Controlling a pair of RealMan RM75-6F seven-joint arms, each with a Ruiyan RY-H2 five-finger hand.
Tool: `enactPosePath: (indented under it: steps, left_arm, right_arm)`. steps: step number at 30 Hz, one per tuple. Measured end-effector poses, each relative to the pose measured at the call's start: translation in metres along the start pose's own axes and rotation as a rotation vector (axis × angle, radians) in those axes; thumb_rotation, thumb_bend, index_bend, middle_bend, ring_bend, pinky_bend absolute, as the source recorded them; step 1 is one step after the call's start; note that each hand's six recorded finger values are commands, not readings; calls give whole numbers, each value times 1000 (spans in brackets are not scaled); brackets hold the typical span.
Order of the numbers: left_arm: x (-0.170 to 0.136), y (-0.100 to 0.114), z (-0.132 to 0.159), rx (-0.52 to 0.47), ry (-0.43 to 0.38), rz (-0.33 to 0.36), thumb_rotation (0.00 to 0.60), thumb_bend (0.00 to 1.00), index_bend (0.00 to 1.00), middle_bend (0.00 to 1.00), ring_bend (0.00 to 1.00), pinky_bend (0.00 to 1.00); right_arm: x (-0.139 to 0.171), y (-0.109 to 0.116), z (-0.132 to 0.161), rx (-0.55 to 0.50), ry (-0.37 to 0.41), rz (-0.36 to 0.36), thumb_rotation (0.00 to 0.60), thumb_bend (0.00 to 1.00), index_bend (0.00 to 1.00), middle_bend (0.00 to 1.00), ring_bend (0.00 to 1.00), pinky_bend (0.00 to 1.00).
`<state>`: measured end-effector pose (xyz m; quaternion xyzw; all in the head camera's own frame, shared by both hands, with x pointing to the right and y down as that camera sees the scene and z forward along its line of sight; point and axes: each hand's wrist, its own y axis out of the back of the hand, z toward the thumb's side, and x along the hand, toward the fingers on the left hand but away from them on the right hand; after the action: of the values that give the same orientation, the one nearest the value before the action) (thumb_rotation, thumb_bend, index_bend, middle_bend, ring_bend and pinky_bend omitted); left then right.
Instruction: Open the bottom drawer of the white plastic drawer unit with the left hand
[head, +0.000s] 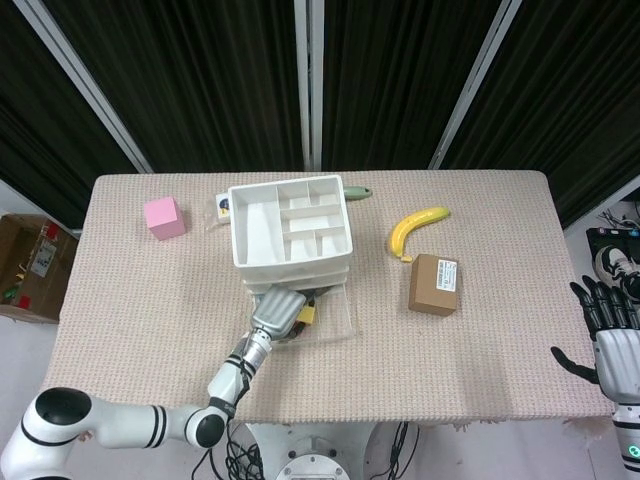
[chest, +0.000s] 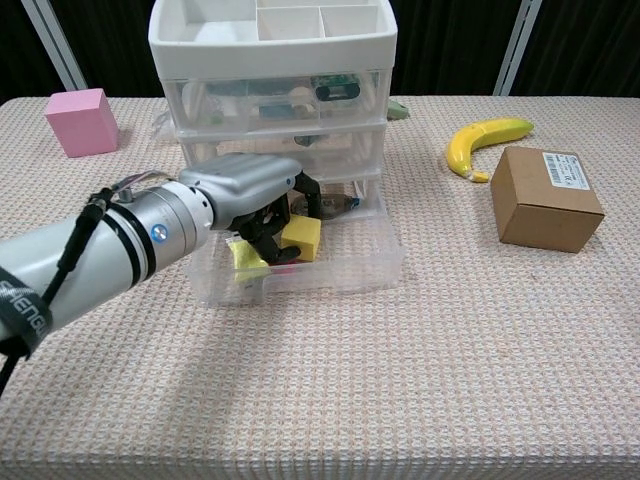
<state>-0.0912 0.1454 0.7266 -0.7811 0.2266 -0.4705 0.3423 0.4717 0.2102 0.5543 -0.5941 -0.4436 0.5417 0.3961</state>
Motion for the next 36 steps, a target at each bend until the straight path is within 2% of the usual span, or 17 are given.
enactPosePath:
  steps: [7,11,15,19,23,28,30,32,33,35,36]
  left_arm:
    - [-17,21,-3,-114,-7,83,600,290,514,831,939,1000]
    - [-42,44,-27,-151,17,142,600,290,514,825,936,1000]
    - [-74,56,-65,-160,91,187,600,290,514,824,933,1000]
    - [-110,54,-103,-138,188,197,600,290,514,823,929,1000]
    - [-138,39,-131,-102,276,158,600,290,514,823,927,1000]
    - [-142,16,-150,-41,339,80,600,289,472,801,913,1000]
    - [-141,8,-151,-32,344,47,600,266,372,750,871,1000]
    - [-138,3,-149,-42,340,21,600,194,212,618,723,981]
    - [-137,3,-148,-52,336,17,600,170,182,572,666,956]
    - [-135,6,-145,-79,327,28,600,107,152,452,520,816]
    - [-135,9,-145,-86,323,38,600,94,150,428,492,768]
  right_arm:
    - [-2,0,0,0,5,-1,600,82,0,23,0,30]
    - [-4,0,1,-1,12,0,600,82,0,23,0,36]
    - [-5,-1,3,-1,20,4,600,82,0,24,0,40]
    - [-6,-2,4,-1,25,4,600,82,0,24,0,42]
    - [-7,-3,7,-5,31,5,600,82,0,26,0,45]
    - [-8,-6,12,-5,47,13,600,82,0,26,0,45]
    - [-8,-5,12,-4,48,12,600,82,0,26,0,46]
    - [-7,-3,12,-1,45,7,600,82,0,26,0,47]
    - [-7,-2,11,0,42,4,600,82,0,26,0,48]
    - [-6,0,9,0,34,-1,600,82,0,26,0,48]
    - [-6,0,8,-1,32,-2,600,82,0,26,0,48]
